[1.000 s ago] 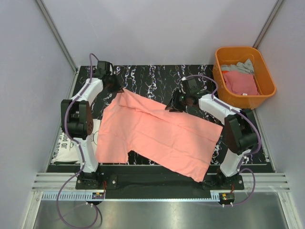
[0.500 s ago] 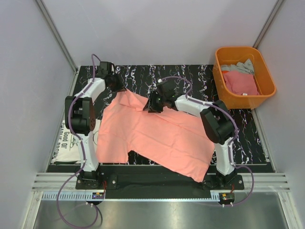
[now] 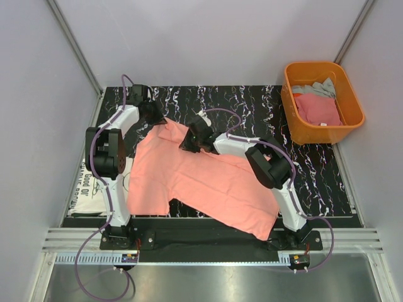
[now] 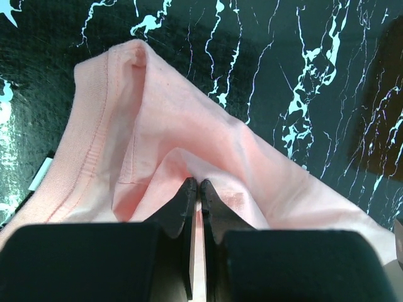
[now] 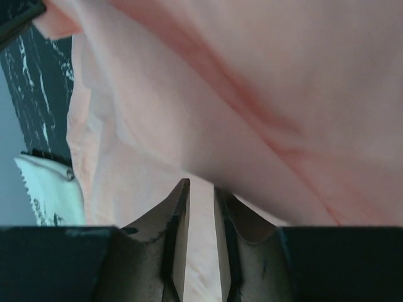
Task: Fold and stack the t-shirts
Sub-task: Fold the tshirt
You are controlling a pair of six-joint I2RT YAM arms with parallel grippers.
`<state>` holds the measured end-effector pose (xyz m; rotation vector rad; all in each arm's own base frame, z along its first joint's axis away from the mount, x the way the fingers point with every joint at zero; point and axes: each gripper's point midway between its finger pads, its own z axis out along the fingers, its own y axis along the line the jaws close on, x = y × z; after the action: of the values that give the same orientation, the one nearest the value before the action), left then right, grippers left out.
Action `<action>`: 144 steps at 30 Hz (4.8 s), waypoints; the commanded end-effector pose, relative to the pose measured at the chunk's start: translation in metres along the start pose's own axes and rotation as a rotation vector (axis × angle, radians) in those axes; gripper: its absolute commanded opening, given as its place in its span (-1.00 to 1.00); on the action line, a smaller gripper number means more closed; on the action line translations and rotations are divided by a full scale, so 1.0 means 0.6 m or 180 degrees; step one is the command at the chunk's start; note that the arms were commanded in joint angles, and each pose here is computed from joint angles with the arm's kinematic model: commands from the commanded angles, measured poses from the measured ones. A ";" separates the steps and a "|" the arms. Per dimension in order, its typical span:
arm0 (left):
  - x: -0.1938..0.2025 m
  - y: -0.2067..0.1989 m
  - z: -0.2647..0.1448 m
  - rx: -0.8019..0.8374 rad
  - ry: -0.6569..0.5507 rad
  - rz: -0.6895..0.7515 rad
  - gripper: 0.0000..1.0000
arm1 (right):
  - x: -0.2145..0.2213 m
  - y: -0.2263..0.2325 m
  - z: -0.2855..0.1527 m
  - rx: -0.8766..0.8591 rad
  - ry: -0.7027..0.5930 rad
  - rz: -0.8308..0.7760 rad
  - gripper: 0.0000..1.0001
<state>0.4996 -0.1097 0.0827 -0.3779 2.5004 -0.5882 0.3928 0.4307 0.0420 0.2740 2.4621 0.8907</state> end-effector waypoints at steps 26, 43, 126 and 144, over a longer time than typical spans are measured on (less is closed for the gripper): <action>-0.026 -0.029 -0.027 0.0222 -0.0161 0.0079 -0.86 | -0.039 -0.032 0.050 0.0878 -0.0649 0.0011 -0.31; -0.022 -0.026 -0.022 0.0238 -0.0139 0.0029 -0.86 | 0.012 -0.126 0.077 0.1651 -0.0246 -0.0531 -0.54; 0.083 0.033 -0.137 -0.0206 0.0020 0.0159 -0.79 | 0.029 0.046 -0.080 0.0216 0.0440 -0.1201 -0.37; 0.067 0.023 -0.119 -0.0140 0.0050 0.0138 -0.78 | 0.015 0.004 -0.015 0.0548 0.0338 -0.1448 -0.34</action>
<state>0.4106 -0.0903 0.1003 -0.3588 2.5809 -0.5129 0.3613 0.4238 0.0262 -0.2717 2.6258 0.5131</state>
